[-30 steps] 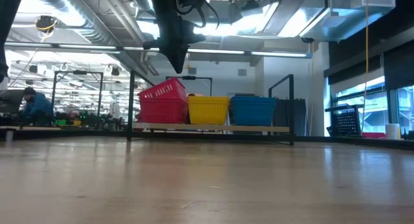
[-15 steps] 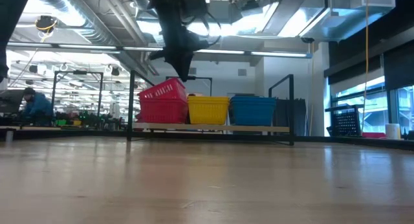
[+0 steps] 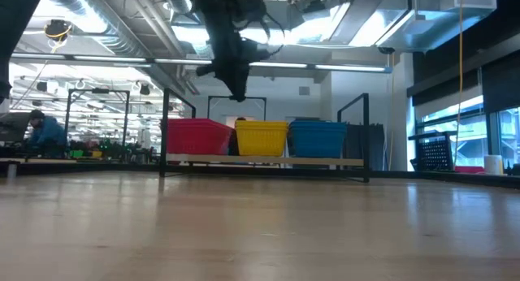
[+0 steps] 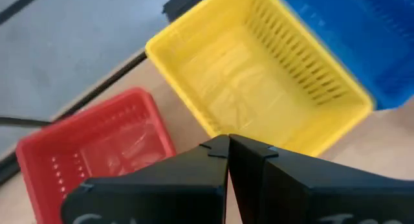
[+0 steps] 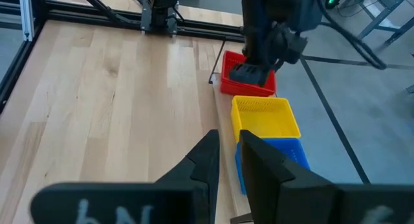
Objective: Stack baskets on shelf by color
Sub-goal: Return to Home Position
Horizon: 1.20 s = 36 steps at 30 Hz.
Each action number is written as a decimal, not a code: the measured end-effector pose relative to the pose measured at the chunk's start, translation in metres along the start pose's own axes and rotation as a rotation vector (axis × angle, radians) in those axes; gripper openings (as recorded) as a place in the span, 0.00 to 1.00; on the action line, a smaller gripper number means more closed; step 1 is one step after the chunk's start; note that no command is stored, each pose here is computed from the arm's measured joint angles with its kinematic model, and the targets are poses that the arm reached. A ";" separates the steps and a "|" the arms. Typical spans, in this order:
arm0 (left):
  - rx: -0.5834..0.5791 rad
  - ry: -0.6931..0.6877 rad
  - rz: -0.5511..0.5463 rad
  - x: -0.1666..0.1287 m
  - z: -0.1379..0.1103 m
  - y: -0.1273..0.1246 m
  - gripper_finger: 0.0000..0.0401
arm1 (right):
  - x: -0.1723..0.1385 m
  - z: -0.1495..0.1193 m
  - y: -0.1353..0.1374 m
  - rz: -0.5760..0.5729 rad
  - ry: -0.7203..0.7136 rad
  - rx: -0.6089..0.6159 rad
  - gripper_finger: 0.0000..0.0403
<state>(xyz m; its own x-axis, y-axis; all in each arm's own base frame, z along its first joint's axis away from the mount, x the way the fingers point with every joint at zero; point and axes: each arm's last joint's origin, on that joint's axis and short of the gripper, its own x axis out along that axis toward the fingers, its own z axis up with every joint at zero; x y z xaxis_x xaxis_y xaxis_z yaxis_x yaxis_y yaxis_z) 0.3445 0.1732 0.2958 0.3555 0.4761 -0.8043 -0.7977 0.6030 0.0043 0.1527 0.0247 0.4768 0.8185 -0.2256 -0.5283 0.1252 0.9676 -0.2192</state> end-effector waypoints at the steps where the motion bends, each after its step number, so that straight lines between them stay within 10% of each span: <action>1: 0.009 -0.008 -0.007 -0.003 0.002 -0.001 0.00 | 0.000 0.000 0.000 0.000 0.000 0.000 0.15; 17: 0.352 -0.170 -0.186 -0.097 0.035 -0.037 0.00 | 0.000 -0.002 0.004 0.130 0.020 -0.022 0.15; 25: 0.488 -0.149 -0.212 -0.150 0.022 -0.053 0.00 | -0.002 -0.002 -0.003 -0.077 0.010 -0.009 0.05; 36: 0.545 -0.197 -0.243 -0.220 0.000 -0.030 0.00 | -0.027 -0.011 -0.015 -0.077 -0.053 0.024 0.01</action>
<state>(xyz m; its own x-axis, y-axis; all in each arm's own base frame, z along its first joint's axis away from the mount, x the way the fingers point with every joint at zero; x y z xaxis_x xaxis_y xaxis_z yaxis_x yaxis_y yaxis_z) 0.2905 0.0506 0.4727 0.6196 0.3621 -0.6964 -0.3384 0.9238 0.1793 0.1229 0.0154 0.4850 0.8345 -0.2934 -0.4664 0.2015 0.9503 -0.2373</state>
